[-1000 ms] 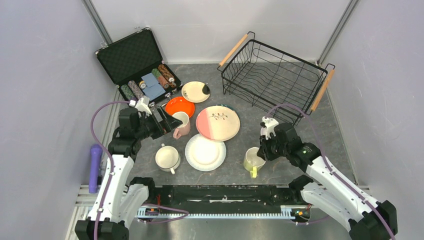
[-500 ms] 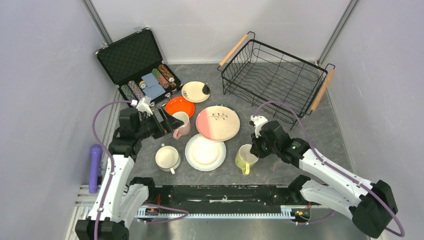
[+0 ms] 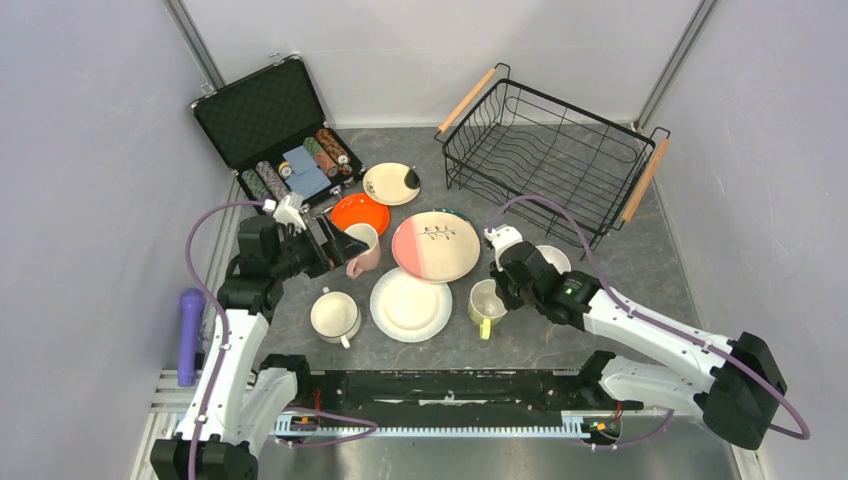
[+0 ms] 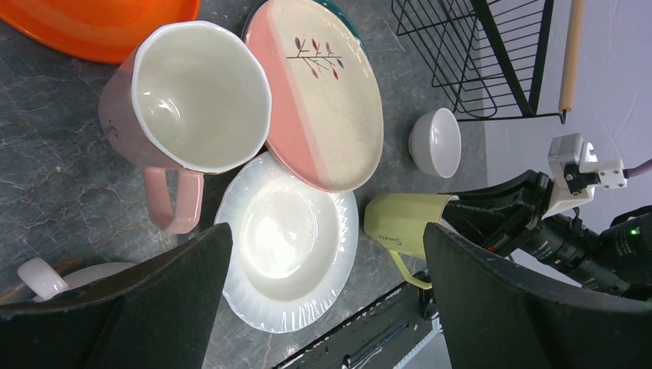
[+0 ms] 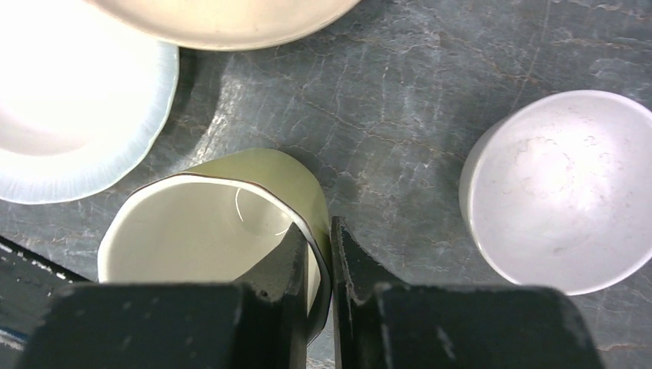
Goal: Load the mixed dishes into the dish rack
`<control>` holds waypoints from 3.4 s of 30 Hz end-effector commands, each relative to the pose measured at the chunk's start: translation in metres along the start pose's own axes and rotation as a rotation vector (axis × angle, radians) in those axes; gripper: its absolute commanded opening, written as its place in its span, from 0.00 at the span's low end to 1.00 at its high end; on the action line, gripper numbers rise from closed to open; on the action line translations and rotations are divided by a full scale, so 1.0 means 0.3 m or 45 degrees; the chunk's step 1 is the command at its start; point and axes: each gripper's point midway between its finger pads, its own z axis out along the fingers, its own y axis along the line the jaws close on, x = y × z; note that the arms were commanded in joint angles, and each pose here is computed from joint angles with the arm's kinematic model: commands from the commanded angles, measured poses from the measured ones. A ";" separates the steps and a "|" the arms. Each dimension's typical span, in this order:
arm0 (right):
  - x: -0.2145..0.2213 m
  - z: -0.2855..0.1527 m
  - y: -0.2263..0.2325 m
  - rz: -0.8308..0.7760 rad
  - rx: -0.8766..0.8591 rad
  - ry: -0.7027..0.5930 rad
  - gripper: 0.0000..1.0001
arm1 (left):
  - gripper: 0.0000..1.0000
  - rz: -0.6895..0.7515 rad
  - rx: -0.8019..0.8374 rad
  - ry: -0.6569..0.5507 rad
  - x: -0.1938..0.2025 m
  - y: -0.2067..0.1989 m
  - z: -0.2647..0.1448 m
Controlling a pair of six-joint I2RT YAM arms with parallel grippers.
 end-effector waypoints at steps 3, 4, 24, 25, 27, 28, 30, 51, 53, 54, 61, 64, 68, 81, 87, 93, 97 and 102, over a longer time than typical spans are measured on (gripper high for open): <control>-0.159 -0.042 -0.003 0.075 0.032 -0.214 0.21 | 1.00 0.038 0.051 -0.003 -0.006 -0.022 0.003; -0.155 -0.041 -0.005 0.072 0.036 -0.209 0.23 | 1.00 0.037 0.051 -0.005 -0.008 -0.022 0.003; -0.152 -0.073 -0.011 0.045 0.038 -0.185 0.55 | 1.00 0.031 0.050 0.005 -0.003 -0.019 0.007; -0.154 -0.080 -0.017 0.045 0.048 -0.186 0.58 | 1.00 0.029 0.048 0.008 -0.001 -0.017 0.008; -0.164 -0.107 -0.048 0.057 0.107 -0.197 0.65 | 1.00 0.028 0.048 0.008 -0.001 -0.017 0.008; -0.169 -0.119 -0.061 0.063 0.128 -0.210 0.69 | 1.00 0.030 0.052 0.010 -0.001 -0.019 0.008; -0.190 -0.155 -0.076 0.089 0.142 -0.270 0.76 | 1.00 0.029 0.050 0.009 -0.001 -0.018 0.008; 0.011 -0.215 -0.414 1.161 0.684 -0.599 0.96 | 1.00 0.011 0.074 0.060 0.020 -0.024 0.021; 0.041 -0.200 -0.424 1.205 0.726 -0.583 0.97 | 1.00 0.017 0.066 0.045 0.016 -0.022 0.017; 0.054 -0.194 -0.431 1.235 0.748 -0.580 0.97 | 1.00 0.021 0.067 0.039 0.015 -0.024 0.015; 0.112 -0.136 -0.467 1.327 0.843 -0.557 0.95 | 1.00 0.022 0.055 0.014 0.009 -0.020 0.010; 0.130 -0.104 -0.482 1.355 0.847 -0.572 0.94 | 1.00 0.016 0.053 0.015 0.011 -0.019 0.011; 0.155 -0.066 -0.496 1.378 0.858 -0.543 0.89 | 1.00 0.011 0.067 0.010 0.012 -0.024 0.010; 0.178 0.009 -0.498 1.427 0.822 -0.502 0.60 | 1.00 0.021 0.081 0.024 0.013 -0.030 0.012; 0.183 0.020 -0.497 1.425 0.811 -0.459 0.18 | 1.00 0.018 0.080 0.030 0.014 -0.028 0.016; 0.124 -0.024 -0.472 1.394 0.715 -0.472 0.00 | 1.00 0.059 0.119 0.015 0.005 -0.059 0.000; 0.063 -0.091 -0.463 1.275 0.648 -0.521 0.00 | 1.00 0.099 0.192 0.025 0.024 -0.118 0.002; -0.027 -0.246 -0.497 1.153 0.662 -0.677 0.00 | 1.00 0.188 0.256 0.085 0.083 -0.238 0.041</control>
